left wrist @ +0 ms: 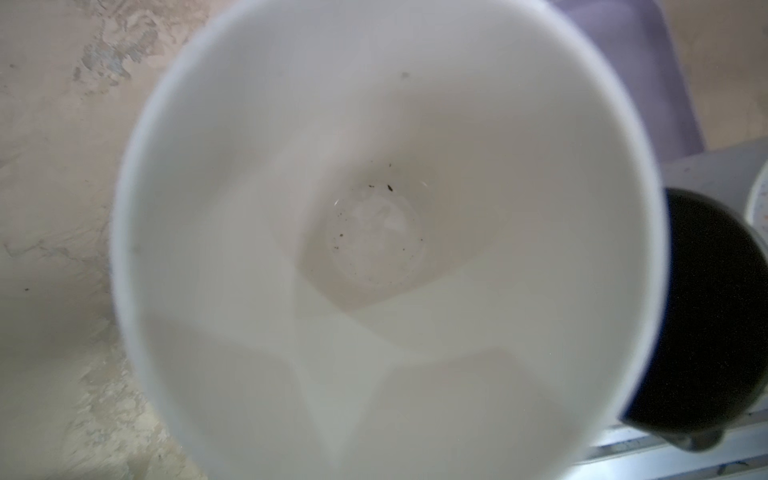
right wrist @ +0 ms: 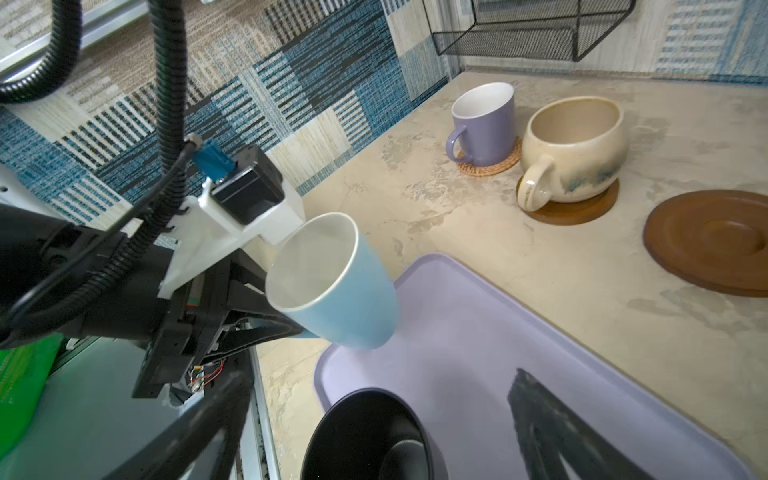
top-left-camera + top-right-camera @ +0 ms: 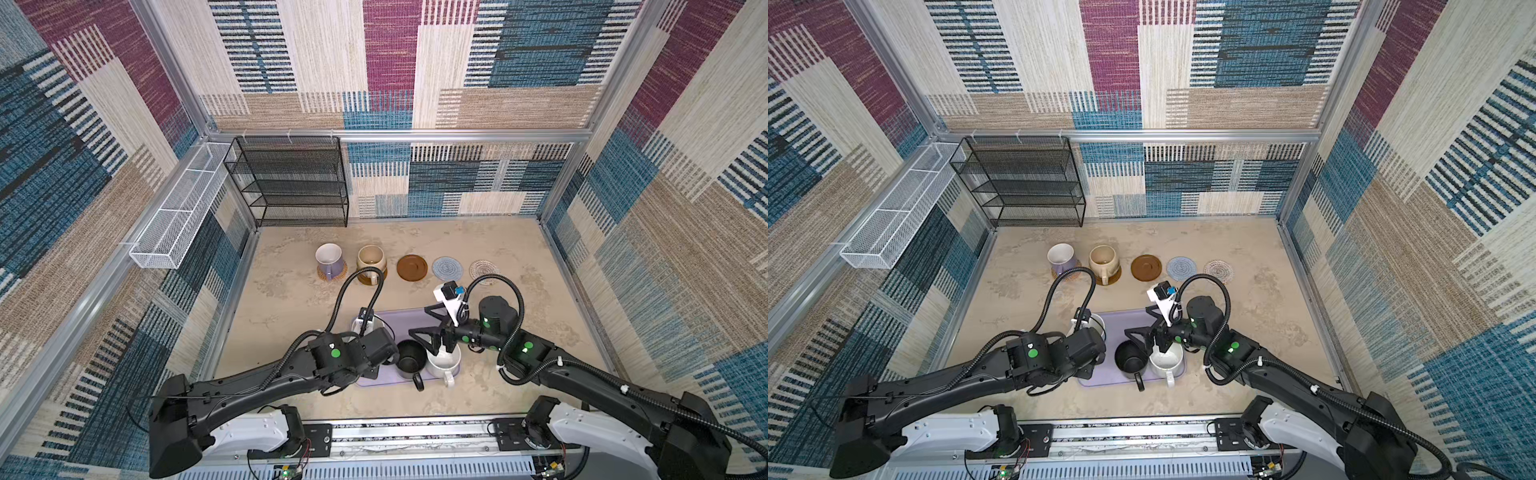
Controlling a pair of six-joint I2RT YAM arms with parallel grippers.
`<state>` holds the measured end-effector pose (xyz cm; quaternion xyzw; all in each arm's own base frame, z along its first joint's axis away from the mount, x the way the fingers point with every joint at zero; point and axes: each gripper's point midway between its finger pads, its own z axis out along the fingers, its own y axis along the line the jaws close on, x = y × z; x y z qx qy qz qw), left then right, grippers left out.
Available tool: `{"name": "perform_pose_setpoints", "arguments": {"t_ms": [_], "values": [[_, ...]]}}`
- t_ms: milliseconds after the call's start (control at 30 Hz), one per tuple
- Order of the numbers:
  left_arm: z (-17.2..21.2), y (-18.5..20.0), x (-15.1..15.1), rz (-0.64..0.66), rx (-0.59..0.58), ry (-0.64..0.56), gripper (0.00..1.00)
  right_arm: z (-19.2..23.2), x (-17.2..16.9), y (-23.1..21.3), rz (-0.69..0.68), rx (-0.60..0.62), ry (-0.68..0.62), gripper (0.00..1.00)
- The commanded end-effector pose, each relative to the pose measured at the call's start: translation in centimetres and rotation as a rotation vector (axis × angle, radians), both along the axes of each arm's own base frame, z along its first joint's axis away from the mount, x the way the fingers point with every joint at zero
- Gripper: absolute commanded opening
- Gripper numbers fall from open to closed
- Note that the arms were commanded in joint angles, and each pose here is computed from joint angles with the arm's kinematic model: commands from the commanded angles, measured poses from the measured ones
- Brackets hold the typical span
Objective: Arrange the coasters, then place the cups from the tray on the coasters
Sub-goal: 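Lift the light blue mug up off the tray with the left gripper, then carry the light blue mug with the left gripper to the other brown coaster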
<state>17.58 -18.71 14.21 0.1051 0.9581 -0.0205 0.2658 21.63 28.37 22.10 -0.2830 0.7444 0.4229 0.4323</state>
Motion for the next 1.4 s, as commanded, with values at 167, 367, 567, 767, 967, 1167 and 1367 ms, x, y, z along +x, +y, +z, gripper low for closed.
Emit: {"name": "perform_pose_setpoints", "arguments": {"t_ms": [167, 367, 567, 767, 967, 1167, 1367], "values": [[3.9, -1.3, 4.9, -0.024, 0.039, -0.067, 0.00, 3.5, 2.5, -0.6, -0.017, 0.105, -0.068, 1.00], [5.3, -4.4, 9.2, -0.037, -0.015, -0.070, 0.00, 3.3, 5.8, -2.5, -0.103, 0.103, -0.044, 1.00], [5.1, -7.9, 13.7, -0.042, 0.001, -0.053, 0.00, 1.2, 11.3, -6.7, -0.321, 0.074, 0.076, 1.00], [3.7, -10.6, 18.4, -0.002, -0.032, -0.025, 0.00, 0.1, 13.6, -8.6, -0.328, 0.115, 0.127, 1.00], [1.6, -12.5, 22.5, 0.030, -0.007, -0.006, 0.00, -1.3, 15.5, -9.8, -0.390, 0.062, 0.137, 1.00], [-1.1, -13.8, 25.7, 0.076, -0.035, 0.023, 0.00, -3.1, 16.1, -10.3, -0.419, 0.026, 0.148, 1.00], [-2.9, -14.6, 27.6, 0.101, -0.031, 0.020, 0.00, -4.1, 16.5, -11.0, -0.449, -0.012, 0.143, 1.00]]}}
